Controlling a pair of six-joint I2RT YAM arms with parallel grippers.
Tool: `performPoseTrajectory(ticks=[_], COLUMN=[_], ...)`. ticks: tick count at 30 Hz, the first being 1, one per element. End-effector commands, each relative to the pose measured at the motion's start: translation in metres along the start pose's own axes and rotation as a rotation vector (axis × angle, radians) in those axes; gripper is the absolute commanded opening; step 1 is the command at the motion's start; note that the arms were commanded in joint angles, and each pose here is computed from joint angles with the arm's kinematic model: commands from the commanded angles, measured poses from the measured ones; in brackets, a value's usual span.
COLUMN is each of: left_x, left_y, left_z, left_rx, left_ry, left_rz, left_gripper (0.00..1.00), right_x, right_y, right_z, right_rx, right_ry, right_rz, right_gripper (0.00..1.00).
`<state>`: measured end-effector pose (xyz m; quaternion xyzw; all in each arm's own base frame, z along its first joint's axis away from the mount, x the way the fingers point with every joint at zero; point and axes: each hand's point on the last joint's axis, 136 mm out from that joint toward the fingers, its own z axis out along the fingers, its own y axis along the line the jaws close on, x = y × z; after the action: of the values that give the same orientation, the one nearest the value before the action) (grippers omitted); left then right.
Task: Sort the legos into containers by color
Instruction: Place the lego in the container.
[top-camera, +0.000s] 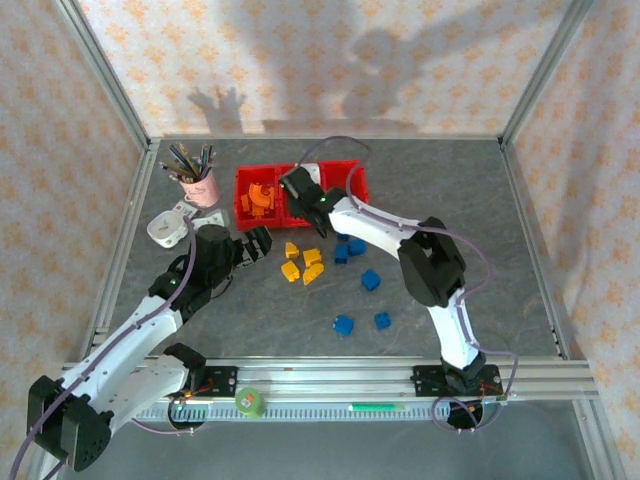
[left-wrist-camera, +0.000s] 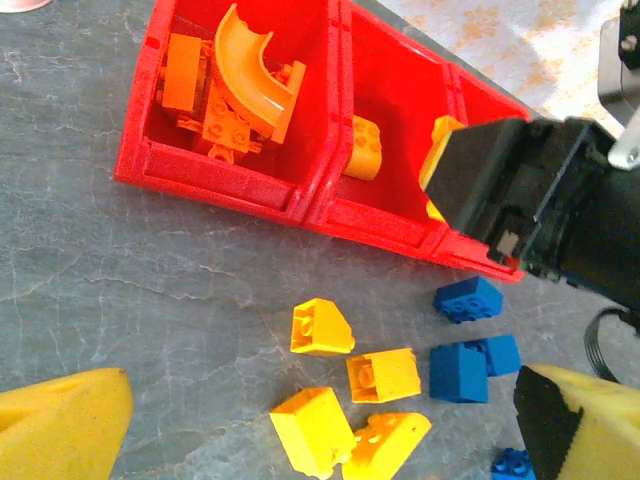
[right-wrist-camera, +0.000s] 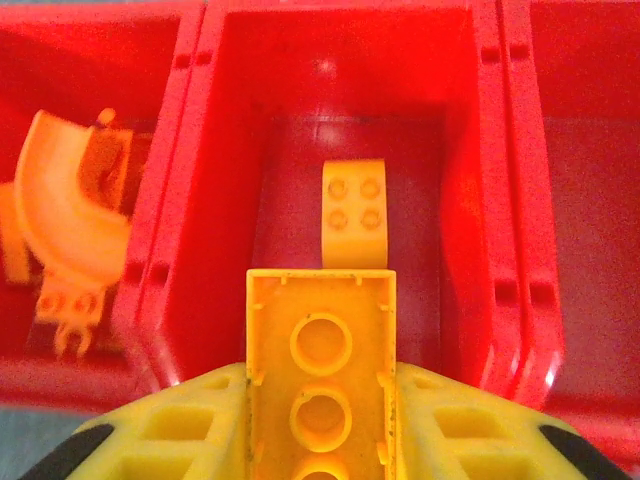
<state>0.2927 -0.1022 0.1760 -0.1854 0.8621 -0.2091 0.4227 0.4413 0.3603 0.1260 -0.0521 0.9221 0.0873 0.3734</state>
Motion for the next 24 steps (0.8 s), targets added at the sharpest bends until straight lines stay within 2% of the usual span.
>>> performPoseTrajectory(ticks=[1, 6, 10, 14, 19, 24], left_x=[-0.027, -0.028, -0.027, -0.027, -0.028, -0.025], left_y=[-0.013, -0.015, -0.017, -0.016, -0.019, -0.024], left_z=[0.003, 0.014, 0.018, 0.017, 0.012, 0.004], left_rx=[0.024, 0.022, 0.03, 0.027, 0.044, 0.078], left_ry=[-0.077, -0.055, -0.043, -0.042, -0.038, -0.023], left_rz=[0.014, 0.017, 0.015, 0.017, 0.013, 0.007], left_gripper=[0.99, 0.99, 0.99, 0.99, 0.99, 0.99], right_x=[-0.011, -0.018, -0.024, -0.029, -0.039, -0.045], right_y=[-0.006, -0.014, -0.009, -0.01, 0.0, 0.021], right_z=[0.018, 0.049, 0.057, 0.056, 0.036, -0.003], right_rx=[0.032, 0.069, 0.065, 0.079, 0.017, -0.093], right_ry=[-0.006, 0.006, 0.0, -0.014, -0.02, -0.044], right_rz=[-0.006, 0.01, 0.002, -0.011, -0.004, -0.003], right_gripper=[0.34, 0.35, 0.4, 0.54, 0.55, 0.55])
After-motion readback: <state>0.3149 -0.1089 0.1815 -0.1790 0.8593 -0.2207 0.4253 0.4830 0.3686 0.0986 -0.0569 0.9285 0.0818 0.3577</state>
